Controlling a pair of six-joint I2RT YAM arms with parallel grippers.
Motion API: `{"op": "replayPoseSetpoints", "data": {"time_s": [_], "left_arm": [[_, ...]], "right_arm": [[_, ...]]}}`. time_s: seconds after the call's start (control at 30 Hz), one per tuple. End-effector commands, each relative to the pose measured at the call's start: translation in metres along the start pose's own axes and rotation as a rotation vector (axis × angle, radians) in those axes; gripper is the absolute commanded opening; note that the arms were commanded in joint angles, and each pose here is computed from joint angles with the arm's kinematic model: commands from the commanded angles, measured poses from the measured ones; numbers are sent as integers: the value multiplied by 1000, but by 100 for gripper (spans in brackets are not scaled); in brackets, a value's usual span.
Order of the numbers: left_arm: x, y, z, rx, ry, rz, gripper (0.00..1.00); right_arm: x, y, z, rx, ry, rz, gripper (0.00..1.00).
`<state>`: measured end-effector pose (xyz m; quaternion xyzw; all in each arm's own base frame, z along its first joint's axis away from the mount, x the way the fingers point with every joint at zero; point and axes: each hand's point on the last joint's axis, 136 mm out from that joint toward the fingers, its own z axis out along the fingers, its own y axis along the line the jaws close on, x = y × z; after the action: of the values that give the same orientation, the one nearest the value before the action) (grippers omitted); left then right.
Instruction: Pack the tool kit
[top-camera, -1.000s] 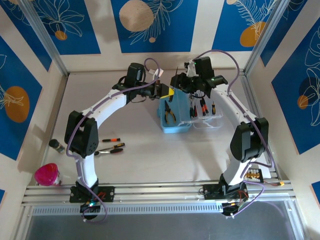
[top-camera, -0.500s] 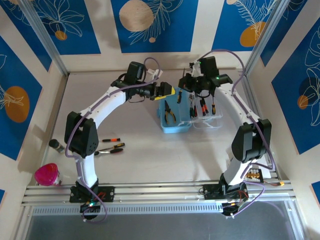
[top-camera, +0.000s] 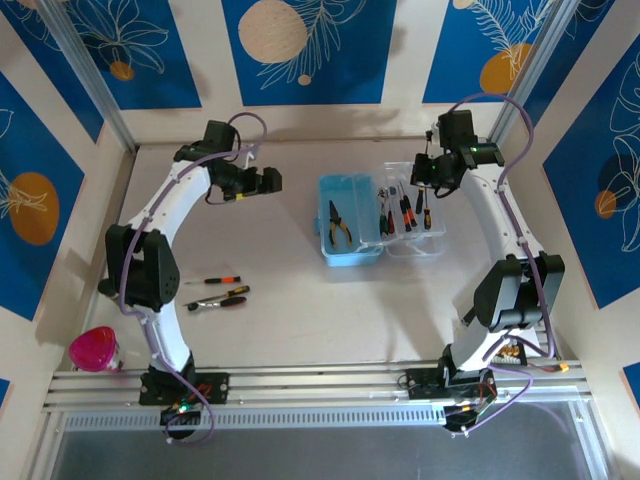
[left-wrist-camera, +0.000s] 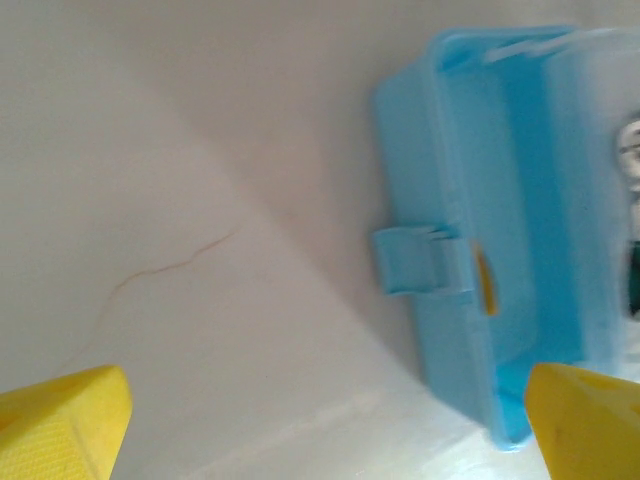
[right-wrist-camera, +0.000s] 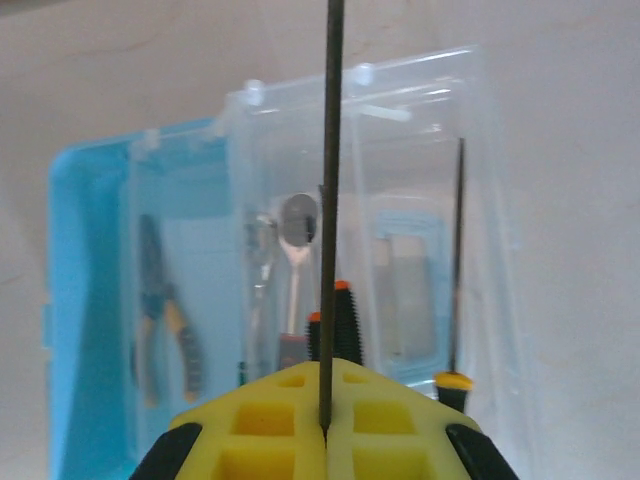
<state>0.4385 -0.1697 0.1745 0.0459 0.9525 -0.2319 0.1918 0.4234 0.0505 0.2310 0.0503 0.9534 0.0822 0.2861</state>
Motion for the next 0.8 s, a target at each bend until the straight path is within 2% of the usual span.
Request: {"op": "replayPoseSetpoints", "data": {"time_s": [0.0,0.13,0.5,0.77], "left_arm": [[22,43,-7,-194,64,7,100],[34,65,-1,-273,117,1,100],[39,60,9,-219,122,-21,100],[41,59,11,-210,123,-23,100]], "right_arm": [[16,-25,12,112,63,-47,0],[20,-30,23,137,87,-63,0],[25,-38,48,175,123,-82,0],[32,-33,67,130,136,-56,0]]}}
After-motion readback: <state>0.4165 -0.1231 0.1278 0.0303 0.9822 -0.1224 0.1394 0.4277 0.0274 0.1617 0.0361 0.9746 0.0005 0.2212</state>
